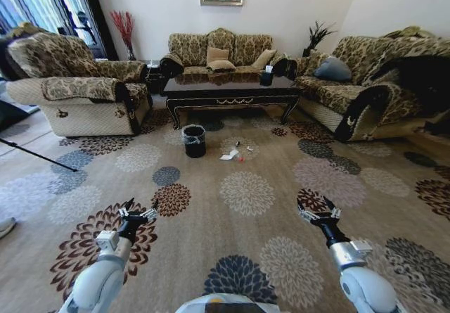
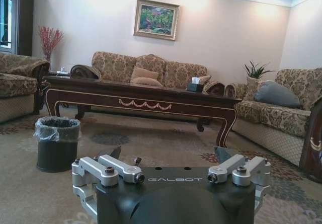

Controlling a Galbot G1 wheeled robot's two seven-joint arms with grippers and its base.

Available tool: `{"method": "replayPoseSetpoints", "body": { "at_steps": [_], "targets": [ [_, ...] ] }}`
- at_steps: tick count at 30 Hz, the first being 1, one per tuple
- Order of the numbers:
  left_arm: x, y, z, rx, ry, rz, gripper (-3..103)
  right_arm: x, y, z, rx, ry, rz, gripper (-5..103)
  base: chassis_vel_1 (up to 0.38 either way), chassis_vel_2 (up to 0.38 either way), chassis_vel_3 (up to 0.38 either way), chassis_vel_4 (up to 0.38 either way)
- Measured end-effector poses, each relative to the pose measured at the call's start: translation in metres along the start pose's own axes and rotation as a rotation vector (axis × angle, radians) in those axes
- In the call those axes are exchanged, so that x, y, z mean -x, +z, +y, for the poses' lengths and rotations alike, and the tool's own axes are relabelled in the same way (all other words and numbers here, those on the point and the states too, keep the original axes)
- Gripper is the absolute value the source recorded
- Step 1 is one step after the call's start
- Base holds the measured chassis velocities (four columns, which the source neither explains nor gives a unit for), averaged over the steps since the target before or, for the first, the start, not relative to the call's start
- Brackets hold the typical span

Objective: Move to the front of the table and pick up the trash from the floor, then place it into the trash bin.

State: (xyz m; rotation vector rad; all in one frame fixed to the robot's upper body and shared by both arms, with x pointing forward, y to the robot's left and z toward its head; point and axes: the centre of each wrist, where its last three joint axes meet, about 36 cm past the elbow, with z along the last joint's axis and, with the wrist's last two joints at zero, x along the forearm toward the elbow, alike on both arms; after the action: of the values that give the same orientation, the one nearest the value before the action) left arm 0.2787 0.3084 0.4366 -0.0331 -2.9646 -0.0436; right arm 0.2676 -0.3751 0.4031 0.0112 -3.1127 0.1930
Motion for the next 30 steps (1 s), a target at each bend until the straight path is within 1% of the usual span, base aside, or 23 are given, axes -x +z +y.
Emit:
{"method": "replayPoseSetpoints", "body": {
  "at_steps": [24,30],
  "targets": [
    [0.000,0.001,-0.004,-0.006,-0.004,0.004,100,-0.007,0.007,0.005,0.018,0.031,0.013,100,0.000,0.000,0.000,0.000],
    [0.000,0.002,-0.010,-0.012,-0.003,0.016,100,-0.008,0.012,0.007,0.014,0.047,0.025,100,0.000,0.000,0.000,0.000]
  ]
}}
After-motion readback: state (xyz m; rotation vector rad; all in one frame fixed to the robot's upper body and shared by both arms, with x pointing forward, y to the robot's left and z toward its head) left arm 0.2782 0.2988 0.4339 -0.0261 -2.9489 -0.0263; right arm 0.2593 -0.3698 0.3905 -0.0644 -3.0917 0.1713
